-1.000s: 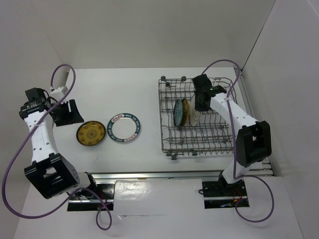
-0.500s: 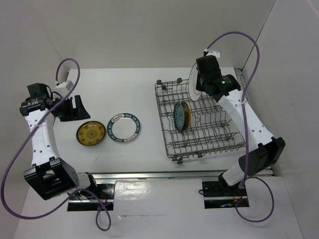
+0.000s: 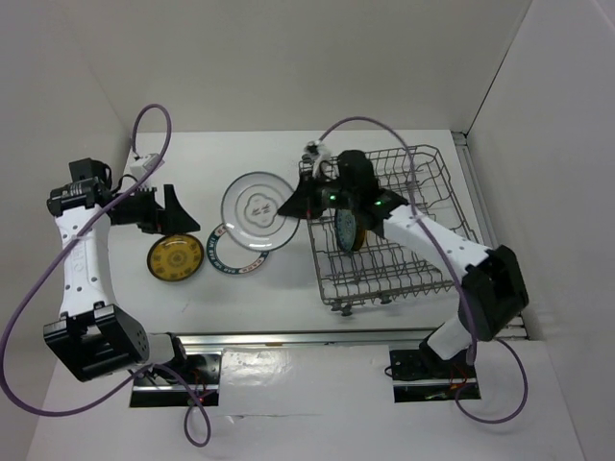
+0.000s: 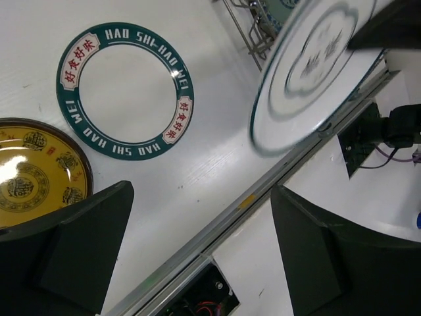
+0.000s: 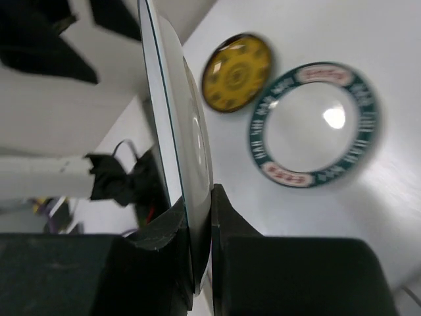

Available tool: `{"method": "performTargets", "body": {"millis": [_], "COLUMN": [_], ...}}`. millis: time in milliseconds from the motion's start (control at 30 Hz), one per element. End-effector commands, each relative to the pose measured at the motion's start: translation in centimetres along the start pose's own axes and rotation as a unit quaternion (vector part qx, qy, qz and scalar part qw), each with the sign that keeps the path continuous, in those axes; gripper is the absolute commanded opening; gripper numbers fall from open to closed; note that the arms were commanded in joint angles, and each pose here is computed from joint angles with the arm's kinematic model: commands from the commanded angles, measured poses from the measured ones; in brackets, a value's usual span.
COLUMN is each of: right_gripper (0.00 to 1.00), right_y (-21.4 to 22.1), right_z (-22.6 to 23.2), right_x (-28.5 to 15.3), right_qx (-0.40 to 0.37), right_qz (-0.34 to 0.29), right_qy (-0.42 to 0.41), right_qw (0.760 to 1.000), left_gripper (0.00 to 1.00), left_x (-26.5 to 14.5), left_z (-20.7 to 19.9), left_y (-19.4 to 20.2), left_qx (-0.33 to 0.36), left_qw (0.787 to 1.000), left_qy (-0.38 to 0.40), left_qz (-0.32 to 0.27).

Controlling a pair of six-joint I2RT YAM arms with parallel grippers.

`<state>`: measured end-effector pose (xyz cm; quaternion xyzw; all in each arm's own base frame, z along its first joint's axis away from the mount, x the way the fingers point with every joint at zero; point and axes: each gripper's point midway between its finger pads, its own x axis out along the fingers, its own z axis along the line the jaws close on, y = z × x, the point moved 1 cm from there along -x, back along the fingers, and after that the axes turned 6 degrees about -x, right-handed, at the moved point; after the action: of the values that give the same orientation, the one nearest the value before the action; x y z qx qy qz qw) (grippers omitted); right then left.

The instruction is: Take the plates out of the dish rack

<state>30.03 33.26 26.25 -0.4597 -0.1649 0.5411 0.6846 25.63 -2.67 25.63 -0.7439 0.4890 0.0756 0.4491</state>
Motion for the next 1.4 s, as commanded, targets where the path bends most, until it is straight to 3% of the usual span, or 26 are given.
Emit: {"method": "performTargets", "body": {"millis": [0, 233, 300, 367, 400, 500, 533, 567, 633, 700, 733, 767, 933, 1200, 1367], "right_gripper": [0.0, 0.0, 0.0, 0.0, 0.0, 0.0, 0.0, 0.0, 0.11, 0.4, 0.6, 0.64, 0.7, 0.72, 0.72], "right_y": [-2.8, -0.8, -0.7, -0.5, -0.5, 0.1, 0.7, 0.5, 1.0, -0.2, 0.7, -0.2, -0.9, -3.0, -3.9], "right_z": [8.9, 10.1, 10.2, 9.9, 9.9, 9.3, 8.8, 8.6, 7.6, 6.7, 5.5, 5.0, -1.3, -2.7, -1.5], "right_x": [1.4, 4.7, 5.2, 5.5, 5.5, 6.3, 6.7, 7.0, 7.6, 8.1, 8.2, 8.2, 5.7, -0.6, -3.0], "right_qx": [-0.076, -0.062, -0.066, -0.06, -0.06, -0.049, -0.041, -0.038, -0.022, -0.038, -0.025, -0.042, -0.043, -0.077, -0.083], "right_qz": [-0.044, 0.0, -0.004, -0.002, -0.002, 0.006, 0.016, 0.016, 0.03, 0.018, 0.043, 0.038, 0.037, 0.013, -0.013], "right_qy": [-0.201, -0.248, -0.248, -0.248, -0.248, -0.245, -0.24, -0.234, -0.206, -0.162, -0.126, -0.099, 0.137, 0.237, 0.243], "right_qw": [0.976, 0.967, 0.966, 0.967, 0.967, 0.968, 0.97, 0.971, 0.978, 0.986, 0.991, 0.994, 0.989, 0.968, 0.966], "left_gripper": [1.0, 1.0, 0.92, 0.77, 0.58, 0.22, 0.05, 0.0, 0.0, 0.0, 0.0, 0.0, 0.0, 0.0, 0.0], "left_x": [1.0, 2.4, 2.7, 2.9, 3.1, 3.4, 3.4, 3.5, 3.7, 3.9, 4.0, 4.0, 6.2, 10.7, 12.8], "left_z": [-0.2, -0.5, -0.3, -0.5, -0.8, -1.4, -1.4, -1.6, -1.1, 0.8, 1.7, 3.2, 6.4, 7.8, 9.0], "left_y": [0.4, 1.1, 1.4, 1.9, 2.1, 2.3, 2.3, 2.1, 2.0, 1.8, 1.9, 1.9, 3.0, 3.6, 3.6], "left_qx": [0.002, -0.01, -0.008, -0.008, -0.007, 0.001, 0.001, 0.007, -0.004, -0.012, -0.017, -0.029, -0.05, -0.047, -0.059], "left_qw": [1.0, 0.999, 0.999, 0.998, 0.998, 0.997, 0.997, 0.997, 0.997, 0.998, 0.997, 0.994, 0.987, 0.979, 0.975], "left_qy": [0.017, 0.032, 0.029, 0.034, 0.038, 0.047, 0.047, 0.049, 0.036, -0.014, -0.036, -0.078, -0.106, -0.107, -0.103], "left_qz": [0.011, 0.031, 0.035, 0.043, 0.05, 0.062, 0.062, 0.062, 0.064, 0.062, 0.064, 0.069, 0.11, 0.167, 0.189]}}
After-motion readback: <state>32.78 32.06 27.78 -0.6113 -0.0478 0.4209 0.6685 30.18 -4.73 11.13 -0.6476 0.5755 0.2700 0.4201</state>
